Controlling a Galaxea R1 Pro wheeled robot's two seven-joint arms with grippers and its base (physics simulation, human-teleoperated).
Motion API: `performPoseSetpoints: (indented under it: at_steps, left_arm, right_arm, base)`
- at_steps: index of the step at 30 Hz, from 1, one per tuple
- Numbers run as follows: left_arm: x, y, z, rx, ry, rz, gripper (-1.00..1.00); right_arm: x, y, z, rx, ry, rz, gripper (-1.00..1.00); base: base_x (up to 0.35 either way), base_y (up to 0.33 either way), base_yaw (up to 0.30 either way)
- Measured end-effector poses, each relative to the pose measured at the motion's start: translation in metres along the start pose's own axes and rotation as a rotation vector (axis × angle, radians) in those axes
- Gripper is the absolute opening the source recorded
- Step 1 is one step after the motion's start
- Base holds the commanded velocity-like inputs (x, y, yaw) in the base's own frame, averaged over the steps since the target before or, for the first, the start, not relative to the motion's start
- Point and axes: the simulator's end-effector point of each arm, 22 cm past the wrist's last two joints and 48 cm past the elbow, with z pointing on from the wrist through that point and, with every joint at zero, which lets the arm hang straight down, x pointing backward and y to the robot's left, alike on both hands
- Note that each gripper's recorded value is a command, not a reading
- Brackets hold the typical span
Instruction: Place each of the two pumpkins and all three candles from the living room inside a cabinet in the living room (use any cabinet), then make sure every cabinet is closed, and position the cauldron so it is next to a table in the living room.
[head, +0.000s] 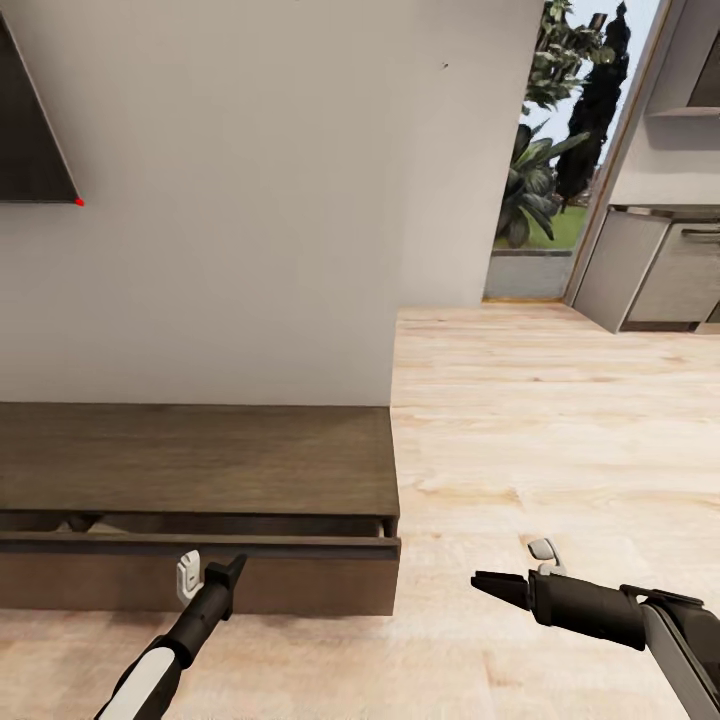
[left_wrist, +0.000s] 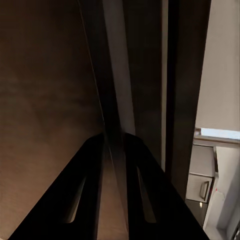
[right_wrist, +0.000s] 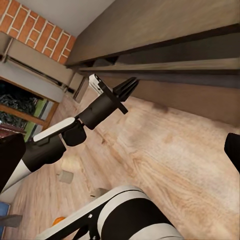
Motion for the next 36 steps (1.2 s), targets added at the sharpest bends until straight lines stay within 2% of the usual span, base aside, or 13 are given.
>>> performPoseSetpoints:
  at_steps: [36]
  left_arm:
    - [-0.0018, 0.0004, -0.0001, 0.000, -0.005, -0.006, -1.00]
  right_arm:
    - [-0.0004, -0.0001, -0.0002, -0.002, -0.002, 0.001, 1.00]
  base:
    - [-0.157, 0.000, 0.000]
